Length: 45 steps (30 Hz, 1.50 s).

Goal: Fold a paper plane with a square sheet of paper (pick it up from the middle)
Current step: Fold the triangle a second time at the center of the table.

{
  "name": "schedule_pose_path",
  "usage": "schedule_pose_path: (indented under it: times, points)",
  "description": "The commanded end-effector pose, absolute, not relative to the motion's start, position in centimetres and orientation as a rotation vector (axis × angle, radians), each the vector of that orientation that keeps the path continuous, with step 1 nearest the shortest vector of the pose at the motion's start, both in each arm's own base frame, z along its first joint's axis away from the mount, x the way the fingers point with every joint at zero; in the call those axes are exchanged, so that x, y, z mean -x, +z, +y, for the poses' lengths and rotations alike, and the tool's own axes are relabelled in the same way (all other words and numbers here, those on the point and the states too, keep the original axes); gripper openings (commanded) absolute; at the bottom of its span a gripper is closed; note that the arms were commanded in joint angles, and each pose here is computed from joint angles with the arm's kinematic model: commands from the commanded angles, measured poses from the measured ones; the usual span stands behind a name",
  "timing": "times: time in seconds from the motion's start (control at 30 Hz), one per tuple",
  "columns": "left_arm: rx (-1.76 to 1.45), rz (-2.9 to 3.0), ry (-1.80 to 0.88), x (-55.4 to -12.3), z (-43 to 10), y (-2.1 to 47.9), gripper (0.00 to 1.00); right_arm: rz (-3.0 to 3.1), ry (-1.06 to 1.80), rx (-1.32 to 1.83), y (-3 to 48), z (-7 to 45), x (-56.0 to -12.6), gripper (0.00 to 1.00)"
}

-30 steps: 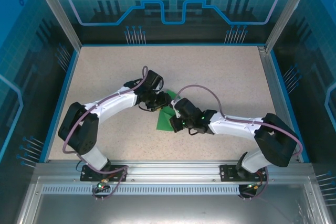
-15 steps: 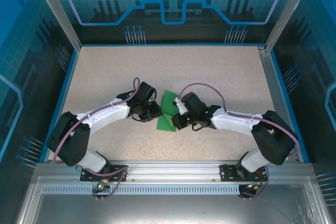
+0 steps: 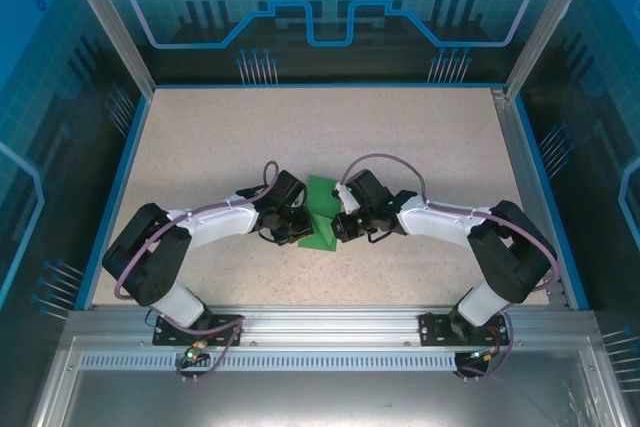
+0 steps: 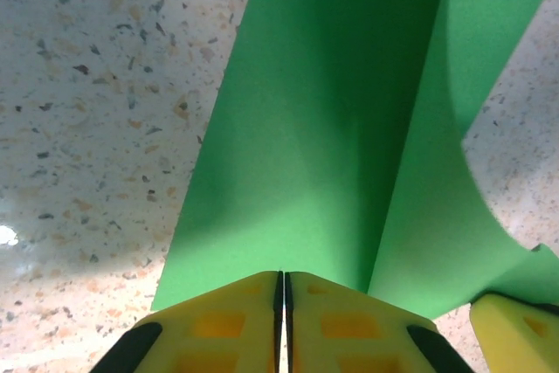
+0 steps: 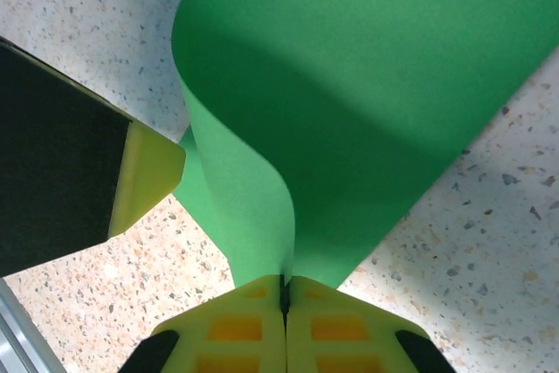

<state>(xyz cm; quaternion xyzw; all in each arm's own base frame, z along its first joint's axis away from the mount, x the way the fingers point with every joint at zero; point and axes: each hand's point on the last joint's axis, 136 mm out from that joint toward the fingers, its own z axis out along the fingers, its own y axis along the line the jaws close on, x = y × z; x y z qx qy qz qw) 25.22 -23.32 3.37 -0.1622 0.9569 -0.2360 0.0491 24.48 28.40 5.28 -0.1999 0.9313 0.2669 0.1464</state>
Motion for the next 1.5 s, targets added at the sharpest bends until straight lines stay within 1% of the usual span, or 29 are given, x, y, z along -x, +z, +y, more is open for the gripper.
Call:
schedule_pose_path:
  times: [0.0, 0.37, 0.87, 1.47]
  points:
    - [0.505, 2.93, -0.701, -25.1, -23.5, 2.6, 0.14, 2.691, 0.797, 0.574, 5.9, 28.7, -25.1, 0.05]
    - [0.524, 2.976, -0.626, -24.0, -23.1, 0.7, 0.12, 2.752, 0.761, 0.54, 5.1, 28.0, -26.1, 0.06]
    - [0.508, 2.992, -0.581, -23.8, -23.0, 0.5, 0.11, 2.868, 0.644, 0.538, 3.0, 27.5, -26.7, 0.06]
    - [0.494, 3.004, -0.555, -23.8, -23.0, 0.4, 0.1, 2.915, 0.557, 0.511, 2.2, 27.0, -27.6, 0.06]
